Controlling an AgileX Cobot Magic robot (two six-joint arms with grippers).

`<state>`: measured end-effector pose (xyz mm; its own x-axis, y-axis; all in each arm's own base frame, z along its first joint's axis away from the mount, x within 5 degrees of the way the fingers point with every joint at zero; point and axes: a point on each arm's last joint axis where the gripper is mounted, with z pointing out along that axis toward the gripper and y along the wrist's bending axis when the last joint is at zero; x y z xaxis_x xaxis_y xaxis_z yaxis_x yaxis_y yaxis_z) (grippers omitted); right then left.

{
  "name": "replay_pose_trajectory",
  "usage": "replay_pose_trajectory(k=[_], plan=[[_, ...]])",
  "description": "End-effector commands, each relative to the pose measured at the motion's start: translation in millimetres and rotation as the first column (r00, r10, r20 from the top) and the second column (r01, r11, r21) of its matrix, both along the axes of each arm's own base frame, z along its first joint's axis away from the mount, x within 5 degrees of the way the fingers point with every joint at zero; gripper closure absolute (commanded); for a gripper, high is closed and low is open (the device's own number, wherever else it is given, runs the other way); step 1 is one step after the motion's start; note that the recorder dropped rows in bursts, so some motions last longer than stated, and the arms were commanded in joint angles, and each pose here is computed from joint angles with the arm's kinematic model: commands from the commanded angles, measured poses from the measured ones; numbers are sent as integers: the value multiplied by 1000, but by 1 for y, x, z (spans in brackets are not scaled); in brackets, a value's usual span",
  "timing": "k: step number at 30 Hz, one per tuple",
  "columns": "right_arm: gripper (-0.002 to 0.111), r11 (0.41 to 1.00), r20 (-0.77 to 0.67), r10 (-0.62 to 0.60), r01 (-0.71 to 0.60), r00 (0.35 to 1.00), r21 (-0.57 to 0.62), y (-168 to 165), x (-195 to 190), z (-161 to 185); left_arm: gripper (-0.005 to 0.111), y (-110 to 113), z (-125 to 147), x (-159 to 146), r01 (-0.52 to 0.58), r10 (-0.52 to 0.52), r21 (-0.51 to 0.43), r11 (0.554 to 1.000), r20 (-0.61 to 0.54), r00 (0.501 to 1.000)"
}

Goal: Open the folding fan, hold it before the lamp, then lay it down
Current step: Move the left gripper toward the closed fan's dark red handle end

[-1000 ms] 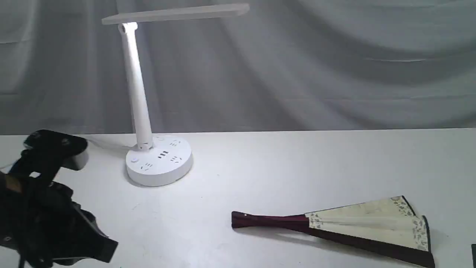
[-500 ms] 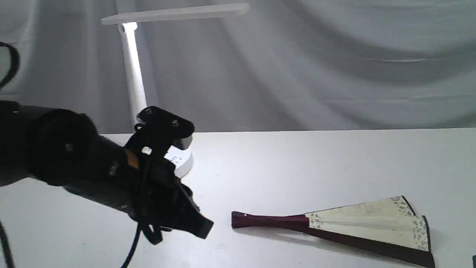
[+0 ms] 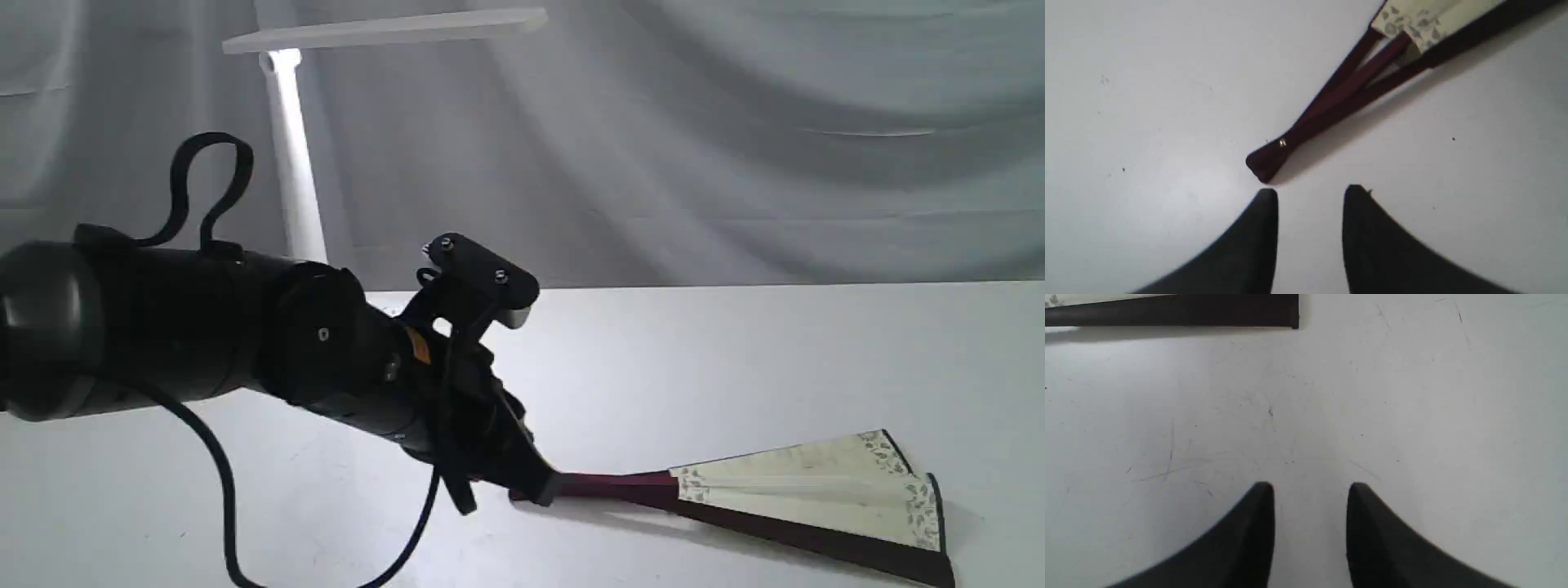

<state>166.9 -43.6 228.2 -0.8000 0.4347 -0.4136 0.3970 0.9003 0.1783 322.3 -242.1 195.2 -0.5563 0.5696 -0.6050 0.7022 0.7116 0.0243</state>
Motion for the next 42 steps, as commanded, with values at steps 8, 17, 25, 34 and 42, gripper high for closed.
replay_pose_trajectory(k=[8,17,25,34,42], plan=[[78,1000,22,-5,5,1000,-13,-2,3,2,81,-19,-10,25,0,2,-32,1000,58,998],[78,1000,28,-6,6,1000,-15,-2,3,3,68,-35,-28,41,90,-86,67,994,-56,995],[78,1000,28,-6,6,1000,-15,-2,3,3,57,-39,-44,50,109,-97,106,988,-119,988],[78,1000,32,-6,7,999,-17,-3,3,3,51,-44,-57,61,137,-104,148,980,-213,972],[78,1000,32,-6,7,999,-17,-3,3,3,43,-46,-56,70,149,-121,173,974,-160,980]])
